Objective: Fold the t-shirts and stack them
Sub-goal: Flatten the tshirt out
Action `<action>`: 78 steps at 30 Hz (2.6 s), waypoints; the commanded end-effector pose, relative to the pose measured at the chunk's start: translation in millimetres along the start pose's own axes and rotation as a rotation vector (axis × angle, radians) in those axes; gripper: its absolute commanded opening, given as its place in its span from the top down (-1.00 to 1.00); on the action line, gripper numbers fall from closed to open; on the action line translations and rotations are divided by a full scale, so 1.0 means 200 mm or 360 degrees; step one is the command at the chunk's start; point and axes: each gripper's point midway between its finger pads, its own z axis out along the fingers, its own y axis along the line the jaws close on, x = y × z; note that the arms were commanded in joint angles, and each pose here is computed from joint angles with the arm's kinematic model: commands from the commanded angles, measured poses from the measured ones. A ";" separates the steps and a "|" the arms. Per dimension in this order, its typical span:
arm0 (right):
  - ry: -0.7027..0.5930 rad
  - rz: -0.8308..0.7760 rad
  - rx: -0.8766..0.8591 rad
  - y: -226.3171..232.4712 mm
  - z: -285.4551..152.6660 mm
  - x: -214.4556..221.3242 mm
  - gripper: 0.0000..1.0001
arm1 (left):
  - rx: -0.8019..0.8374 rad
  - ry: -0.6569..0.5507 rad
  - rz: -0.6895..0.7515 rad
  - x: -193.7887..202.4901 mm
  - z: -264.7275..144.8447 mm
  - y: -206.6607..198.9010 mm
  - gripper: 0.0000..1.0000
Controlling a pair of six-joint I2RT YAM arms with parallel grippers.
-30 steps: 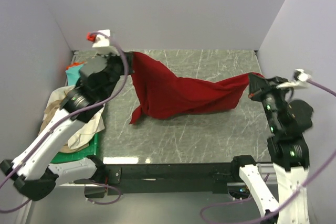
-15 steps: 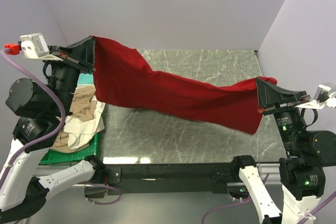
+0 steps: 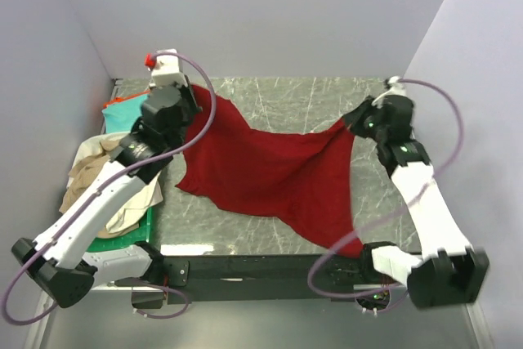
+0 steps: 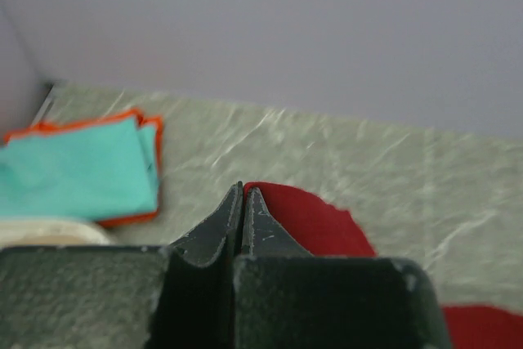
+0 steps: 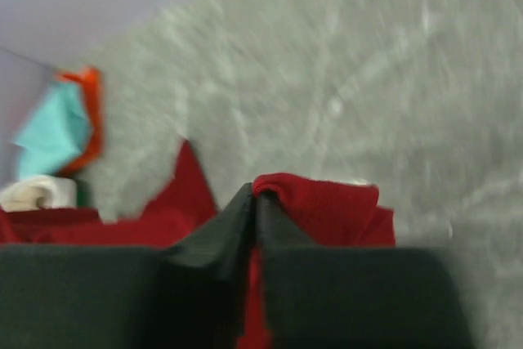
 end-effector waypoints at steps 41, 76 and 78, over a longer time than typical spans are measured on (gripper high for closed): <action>0.0704 -0.0009 0.0901 -0.87 0.94 0.58 -0.04 | -0.0233 0.0611 0.0082 0.92 0.09 0.26 0.99; 0.0823 -0.0013 0.0899 -0.89 0.95 0.64 1.00 | -0.0221 0.0611 0.0070 0.90 0.09 0.26 0.99; 0.0796 -0.0020 0.0878 -0.86 0.92 0.60 1.00 | -0.0240 0.0600 0.0074 0.88 0.10 0.26 0.99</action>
